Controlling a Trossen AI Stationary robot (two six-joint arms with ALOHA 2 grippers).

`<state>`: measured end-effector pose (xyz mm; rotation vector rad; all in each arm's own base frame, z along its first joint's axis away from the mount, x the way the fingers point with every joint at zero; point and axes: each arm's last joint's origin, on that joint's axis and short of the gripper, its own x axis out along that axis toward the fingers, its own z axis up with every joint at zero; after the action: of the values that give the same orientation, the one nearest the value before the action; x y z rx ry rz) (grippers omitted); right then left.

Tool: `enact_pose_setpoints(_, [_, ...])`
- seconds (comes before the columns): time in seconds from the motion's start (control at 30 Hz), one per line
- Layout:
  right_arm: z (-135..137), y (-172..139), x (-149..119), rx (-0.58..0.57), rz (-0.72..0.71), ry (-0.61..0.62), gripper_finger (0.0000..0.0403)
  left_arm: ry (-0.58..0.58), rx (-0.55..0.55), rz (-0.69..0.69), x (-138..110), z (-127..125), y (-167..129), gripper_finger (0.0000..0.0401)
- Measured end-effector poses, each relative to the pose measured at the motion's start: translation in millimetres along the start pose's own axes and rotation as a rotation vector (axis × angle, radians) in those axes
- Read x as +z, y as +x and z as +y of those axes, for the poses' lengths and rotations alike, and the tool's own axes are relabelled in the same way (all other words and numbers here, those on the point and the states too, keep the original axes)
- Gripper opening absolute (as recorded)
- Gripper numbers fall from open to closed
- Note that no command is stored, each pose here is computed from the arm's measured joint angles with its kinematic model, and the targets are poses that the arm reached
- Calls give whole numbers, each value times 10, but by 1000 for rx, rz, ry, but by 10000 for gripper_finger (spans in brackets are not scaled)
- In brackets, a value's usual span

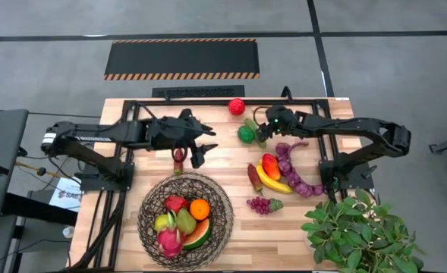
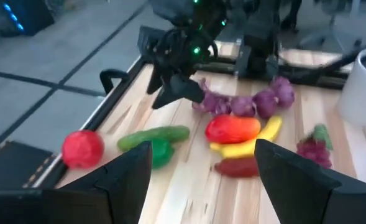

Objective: Build produce basket
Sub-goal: Put the red apple into the woven basket

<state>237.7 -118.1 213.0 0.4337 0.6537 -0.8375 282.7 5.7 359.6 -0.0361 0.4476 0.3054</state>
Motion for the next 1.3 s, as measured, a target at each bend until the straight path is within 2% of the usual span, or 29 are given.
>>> enact_pose_setpoints(0.13, [-70,69,112,-6,-74,-5,255,-74,-63,-140,-255,-41,207,269])
enact_pose_setpoints(0.27, [-145,274,334,-52,-99,16,255,-136,-145,-219,-375,-71,277,269])
enact_pose_setpoints(0.57, [-190,901,756,-104,-10,-91,255,-175,-207,-243,-325,-111,193,269])
enact_pose_setpoints(0.67, [-195,1094,791,-35,45,-89,255,-174,-214,-247,-318,-120,174,269])
enact_pose_setpoints(0.8, [-120,1233,880,61,50,-112,255,-175,-221,-251,-313,-133,158,269])
enact_pose_setpoints(1.07, [-79,1432,975,87,61,-140,255,-169,-235,-242,-324,-167,150,269])
enact_pose_setpoints(1.3, [-51,1604,865,97,118,-149,255,-160,-253,-225,-346,-226,134,269])
